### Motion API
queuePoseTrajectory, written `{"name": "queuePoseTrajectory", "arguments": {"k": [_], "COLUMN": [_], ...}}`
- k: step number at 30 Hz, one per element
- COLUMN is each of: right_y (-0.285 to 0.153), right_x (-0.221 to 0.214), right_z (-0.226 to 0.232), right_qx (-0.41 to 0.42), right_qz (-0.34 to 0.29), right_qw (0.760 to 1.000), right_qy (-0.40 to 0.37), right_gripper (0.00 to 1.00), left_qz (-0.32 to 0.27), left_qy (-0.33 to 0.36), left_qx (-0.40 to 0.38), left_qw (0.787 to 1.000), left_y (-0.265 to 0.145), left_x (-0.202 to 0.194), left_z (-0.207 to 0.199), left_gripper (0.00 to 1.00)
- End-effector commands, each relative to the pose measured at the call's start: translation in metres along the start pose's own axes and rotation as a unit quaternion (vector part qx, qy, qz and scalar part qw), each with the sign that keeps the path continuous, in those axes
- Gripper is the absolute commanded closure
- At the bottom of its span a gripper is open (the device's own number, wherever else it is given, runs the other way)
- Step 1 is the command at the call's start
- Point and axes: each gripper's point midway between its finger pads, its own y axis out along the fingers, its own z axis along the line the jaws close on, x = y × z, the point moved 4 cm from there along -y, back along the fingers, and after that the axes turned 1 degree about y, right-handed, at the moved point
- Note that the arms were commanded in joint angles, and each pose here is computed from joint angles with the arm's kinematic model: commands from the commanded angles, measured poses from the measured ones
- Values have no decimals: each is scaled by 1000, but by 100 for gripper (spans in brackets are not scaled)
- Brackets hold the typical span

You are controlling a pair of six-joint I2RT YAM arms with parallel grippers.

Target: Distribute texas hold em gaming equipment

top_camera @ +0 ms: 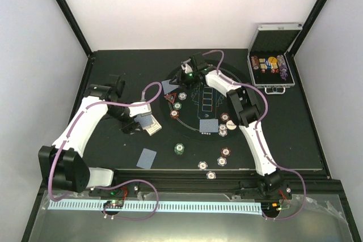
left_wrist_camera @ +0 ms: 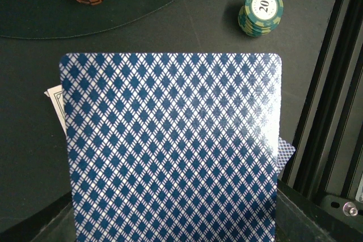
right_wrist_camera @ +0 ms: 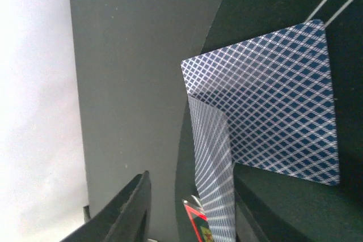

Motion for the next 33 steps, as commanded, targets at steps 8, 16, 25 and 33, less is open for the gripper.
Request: {"name": "queuePoseTrajectory", "arguments": {"k": [8,16,25,33], "right_y": [-69,-99,-82,-64], "right_x": [-19,-101,-221,-264], "right_z": [54,89,131,146], "right_qx": [-20,32,155,207], "right_qz": [-43,-40,39,82], "right_qw": [998,995,982,970], "right_qy": [-49,-83,-100,-98], "right_gripper": [36,24,23,22], "left_qz": [-12,-12,-23,-20], "left_qy": [-3,-4,1,2], "left_qx": [12,8,4,4], "left_qw": [1000,1000,1000,1000], "left_y": [-7,-5,-10,-10], "left_x": [2,3,7,6], "left_z": [-1,0,-4,-4], "left_gripper": [98,98,98,98]}}
